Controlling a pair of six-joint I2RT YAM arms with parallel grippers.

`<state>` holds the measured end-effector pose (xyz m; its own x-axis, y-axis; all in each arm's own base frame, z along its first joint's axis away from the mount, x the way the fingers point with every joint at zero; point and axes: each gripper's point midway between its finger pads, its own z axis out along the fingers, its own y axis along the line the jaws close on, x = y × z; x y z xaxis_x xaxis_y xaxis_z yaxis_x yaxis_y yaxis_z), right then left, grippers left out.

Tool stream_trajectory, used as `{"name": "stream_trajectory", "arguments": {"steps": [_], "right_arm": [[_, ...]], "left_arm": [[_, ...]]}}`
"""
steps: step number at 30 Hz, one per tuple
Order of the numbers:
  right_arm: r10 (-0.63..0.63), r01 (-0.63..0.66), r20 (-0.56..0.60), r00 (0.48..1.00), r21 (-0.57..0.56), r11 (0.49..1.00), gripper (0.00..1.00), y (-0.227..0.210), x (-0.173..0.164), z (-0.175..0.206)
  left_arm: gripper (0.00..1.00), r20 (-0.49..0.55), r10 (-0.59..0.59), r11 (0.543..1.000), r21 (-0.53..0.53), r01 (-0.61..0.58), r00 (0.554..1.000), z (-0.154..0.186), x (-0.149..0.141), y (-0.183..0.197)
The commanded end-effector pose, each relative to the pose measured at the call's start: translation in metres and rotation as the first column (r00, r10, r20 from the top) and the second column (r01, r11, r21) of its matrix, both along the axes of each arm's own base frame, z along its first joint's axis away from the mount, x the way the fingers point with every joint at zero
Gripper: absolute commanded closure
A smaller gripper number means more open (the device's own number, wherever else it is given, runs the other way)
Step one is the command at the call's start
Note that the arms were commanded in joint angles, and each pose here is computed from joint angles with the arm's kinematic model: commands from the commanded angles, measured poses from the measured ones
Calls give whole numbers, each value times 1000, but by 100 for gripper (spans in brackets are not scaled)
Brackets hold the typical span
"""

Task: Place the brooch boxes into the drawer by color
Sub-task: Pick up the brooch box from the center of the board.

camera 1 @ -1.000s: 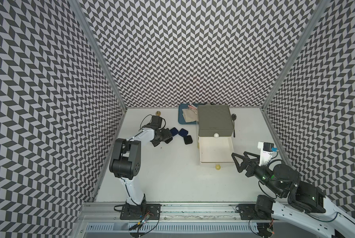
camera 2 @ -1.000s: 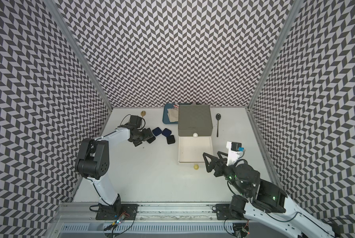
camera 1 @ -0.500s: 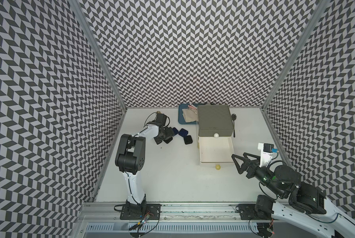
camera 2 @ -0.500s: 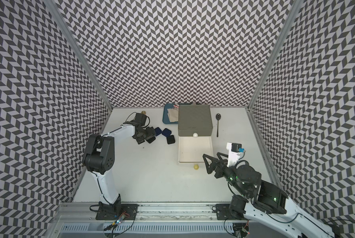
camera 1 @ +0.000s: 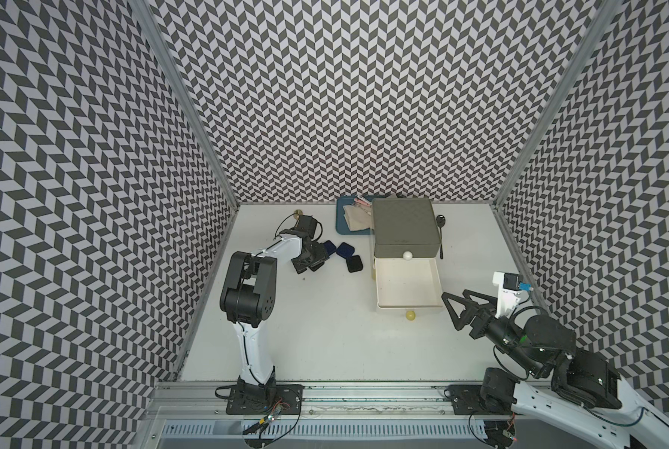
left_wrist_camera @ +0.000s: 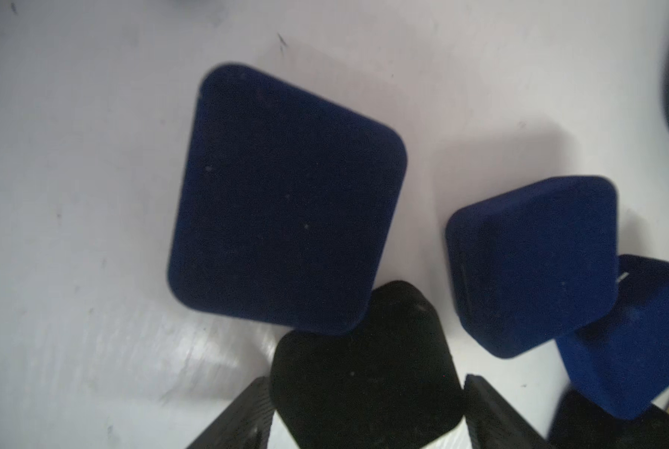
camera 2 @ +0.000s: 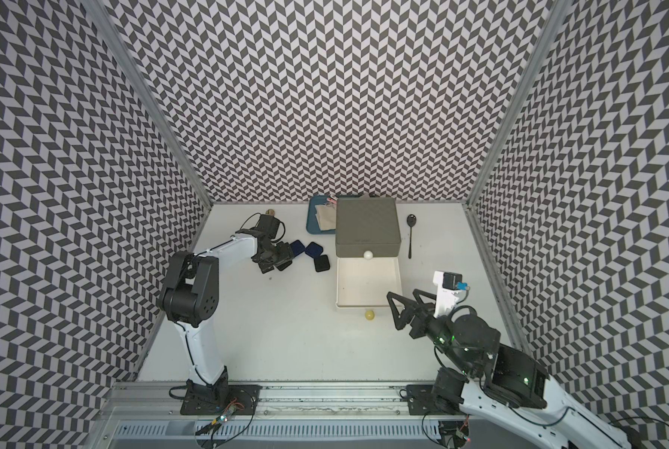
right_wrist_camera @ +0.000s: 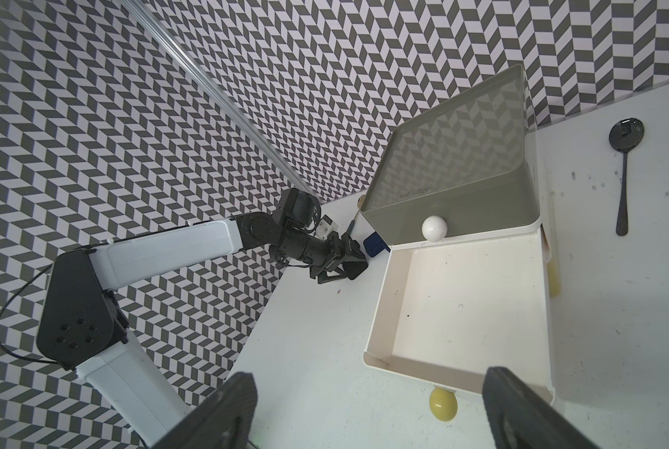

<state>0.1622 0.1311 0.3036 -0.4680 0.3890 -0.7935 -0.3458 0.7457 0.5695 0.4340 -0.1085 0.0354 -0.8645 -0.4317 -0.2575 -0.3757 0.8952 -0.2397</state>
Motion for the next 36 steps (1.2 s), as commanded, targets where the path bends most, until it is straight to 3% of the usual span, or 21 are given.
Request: {"name": "stream_trajectory", "arguments": {"steps": [1, 10, 13, 18, 24, 28, 31, 34, 36], "right_arm": [[-6, 5, 8, 1000, 30, 1000, 5, -3, -1, 5], [-16, 16, 2, 1000, 22, 1000, 5, -7, -2, 4], [-18, 18, -1, 1000, 17, 1000, 5, -7, -2, 2], [-21, 21, -2, 1000, 5, 1000, 5, -5, 0, 3], [-38, 39, 22, 999, -32, 999, 5, -4, 6, 12], [-25, 27, 26, 999, -59, 998, 4, 5, 9, 18], [53, -49, 30, 998, -121, 991, 3, 26, 10, 34], [132, -125, 41, 990, -154, 980, 3, 49, 11, 62], [176, -165, 50, 983, -175, 971, 3, 61, 13, 83]], "left_arm": [[21, -32, -11, 999, 37, 12, 999, -7, -5, 5], [38, -39, -44, 998, 46, 45, 998, -5, -12, 3], [49, -22, -60, 997, 53, 61, 998, 3, -15, 4], [50, 10, -102, 993, 60, 101, 995, 16, -23, 0], [50, 78, -238, 967, 112, 228, 968, 44, -38, -29], [50, 210, -315, 946, 142, 290, 926, 80, -56, -49], [51, 320, -344, 938, 149, 312, 883, 109, -70, -50], [51, 429, -418, 908, 170, 383, 800, 142, -87, -53], [52, 512, -468, 881, 201, 429, 720, 169, -101, -55]]}}
